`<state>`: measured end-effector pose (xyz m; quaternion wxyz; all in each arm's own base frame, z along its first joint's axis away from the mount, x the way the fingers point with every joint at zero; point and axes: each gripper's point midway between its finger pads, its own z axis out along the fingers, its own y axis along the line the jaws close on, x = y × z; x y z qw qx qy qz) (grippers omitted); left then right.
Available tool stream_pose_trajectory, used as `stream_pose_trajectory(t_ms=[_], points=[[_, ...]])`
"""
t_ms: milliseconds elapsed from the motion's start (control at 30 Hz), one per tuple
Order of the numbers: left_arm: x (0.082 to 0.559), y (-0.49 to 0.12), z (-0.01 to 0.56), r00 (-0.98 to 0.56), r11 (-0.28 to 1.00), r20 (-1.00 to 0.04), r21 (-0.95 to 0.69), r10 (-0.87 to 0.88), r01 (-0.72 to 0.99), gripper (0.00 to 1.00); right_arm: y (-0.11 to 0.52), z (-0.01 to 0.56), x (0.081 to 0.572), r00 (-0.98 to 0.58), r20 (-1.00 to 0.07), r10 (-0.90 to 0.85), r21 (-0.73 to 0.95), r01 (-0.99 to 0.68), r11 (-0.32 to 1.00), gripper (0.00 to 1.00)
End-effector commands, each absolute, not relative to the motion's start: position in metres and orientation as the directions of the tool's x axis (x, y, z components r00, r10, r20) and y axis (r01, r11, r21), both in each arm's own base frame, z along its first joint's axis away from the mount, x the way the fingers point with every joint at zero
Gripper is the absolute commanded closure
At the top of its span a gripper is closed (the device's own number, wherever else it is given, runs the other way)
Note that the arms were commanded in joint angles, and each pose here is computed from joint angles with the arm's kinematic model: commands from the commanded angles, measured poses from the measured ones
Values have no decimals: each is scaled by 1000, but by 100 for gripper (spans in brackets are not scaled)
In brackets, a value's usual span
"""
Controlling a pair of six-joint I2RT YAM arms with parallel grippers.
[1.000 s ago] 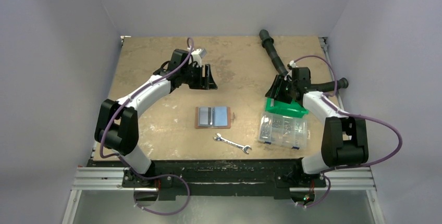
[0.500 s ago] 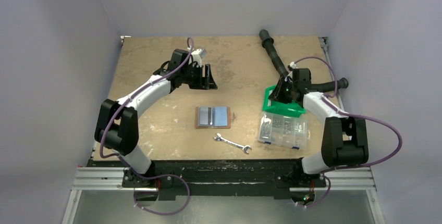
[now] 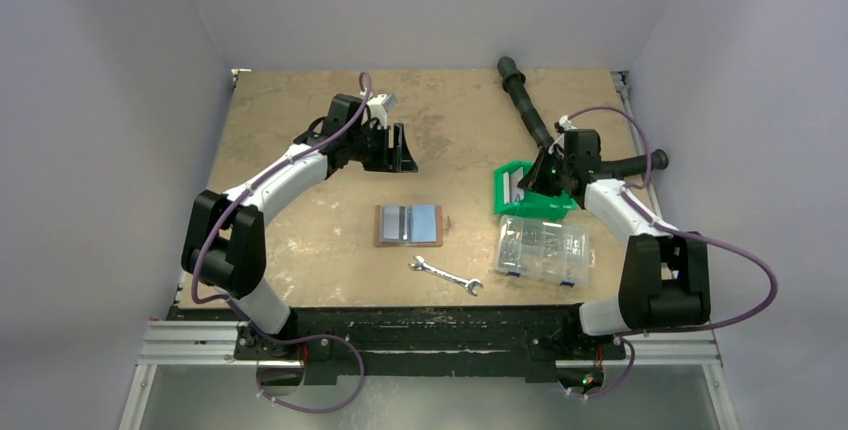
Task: Put the credit cards into the card holder
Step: Pick up the credit card from the storage box.
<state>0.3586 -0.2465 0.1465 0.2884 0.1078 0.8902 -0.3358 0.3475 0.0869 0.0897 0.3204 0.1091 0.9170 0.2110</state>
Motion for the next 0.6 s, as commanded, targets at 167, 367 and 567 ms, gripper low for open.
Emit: stream_pose_trajectory(t_ms=[167,367,567], points=[[358,-250,156,-787,730,-617,-535,6,425,38,74,117,350,-729,-604,322,402,71,913,100],[358,-250,160,-782,726,-623,-537,2,430,37,54,153,352,-653,-703,282,309,77,948,100],[353,-259,172,-776,674,-631,-579,-13,459,35,107,198,344,-620,-738,268,480,-203,854,100]])
